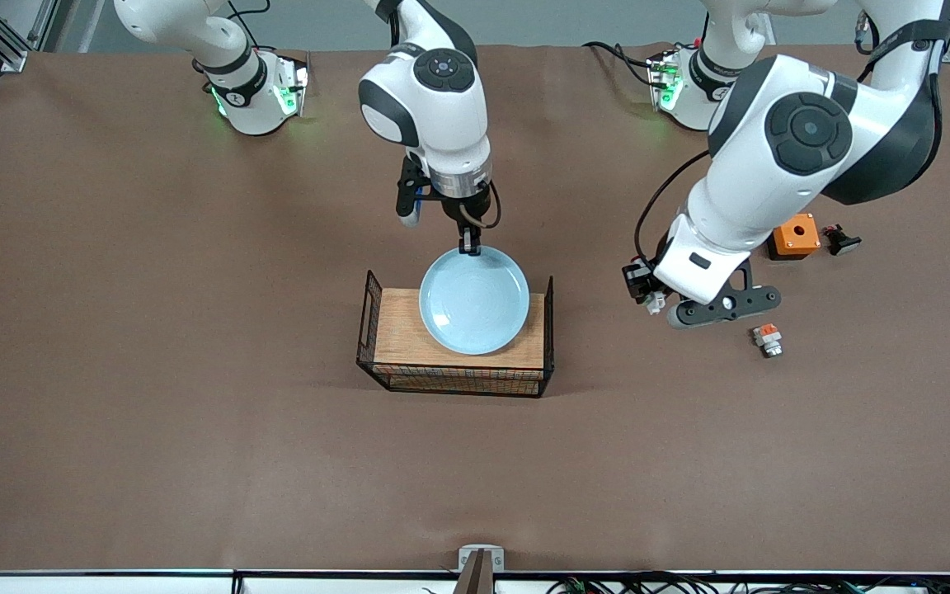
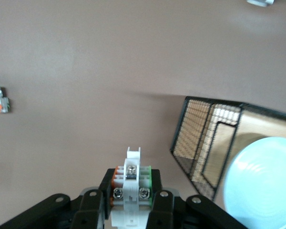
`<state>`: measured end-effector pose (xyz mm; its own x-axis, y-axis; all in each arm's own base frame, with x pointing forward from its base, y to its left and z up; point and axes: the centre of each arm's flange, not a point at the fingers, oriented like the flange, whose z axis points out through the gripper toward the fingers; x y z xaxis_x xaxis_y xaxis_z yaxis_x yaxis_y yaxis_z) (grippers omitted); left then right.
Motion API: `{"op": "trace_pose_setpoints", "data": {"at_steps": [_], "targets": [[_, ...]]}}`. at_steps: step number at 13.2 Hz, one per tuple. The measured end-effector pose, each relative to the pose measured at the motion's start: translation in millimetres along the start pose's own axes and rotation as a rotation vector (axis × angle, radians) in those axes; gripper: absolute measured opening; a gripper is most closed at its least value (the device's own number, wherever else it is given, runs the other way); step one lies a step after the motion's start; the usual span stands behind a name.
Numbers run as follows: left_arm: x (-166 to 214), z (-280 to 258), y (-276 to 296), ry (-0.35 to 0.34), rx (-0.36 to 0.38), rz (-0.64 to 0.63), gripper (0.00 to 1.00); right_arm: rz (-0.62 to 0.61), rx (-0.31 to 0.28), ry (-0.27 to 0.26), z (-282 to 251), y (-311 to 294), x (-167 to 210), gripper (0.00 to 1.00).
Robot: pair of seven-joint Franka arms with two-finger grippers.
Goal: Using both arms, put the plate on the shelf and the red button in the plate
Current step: 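Release the plate with the right gripper while the left gripper carries the button over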
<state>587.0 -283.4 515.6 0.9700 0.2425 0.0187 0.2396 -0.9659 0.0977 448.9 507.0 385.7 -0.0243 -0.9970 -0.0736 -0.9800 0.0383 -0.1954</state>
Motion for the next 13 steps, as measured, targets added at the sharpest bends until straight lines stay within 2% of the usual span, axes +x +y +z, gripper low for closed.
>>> {"op": "trace_pose_setpoints", "data": {"at_steps": [5,11,12,13], "targets": [[-19.4,-8.9,29.9,0.006,-0.023,-0.234,0.33,0.004,0.019,0.009,13.0,-9.4,6.4,0.04],[-28.7,-1.0,65.6,-0.018,-0.045,-0.689,0.33,0.01,0.036,0.011,28.2,-16.8,10.9,0.04],[-28.6,1.6,68.7,-0.024,-0.049,-0.819,0.33,0.011,0.037,0.011,28.4,-17.1,11.0,0.09],[-25.1,3.9,71.2,-0.027,-0.067,-0.964,0.33,0.011,0.039,0.011,29.0,-17.9,11.5,0.19]]}}
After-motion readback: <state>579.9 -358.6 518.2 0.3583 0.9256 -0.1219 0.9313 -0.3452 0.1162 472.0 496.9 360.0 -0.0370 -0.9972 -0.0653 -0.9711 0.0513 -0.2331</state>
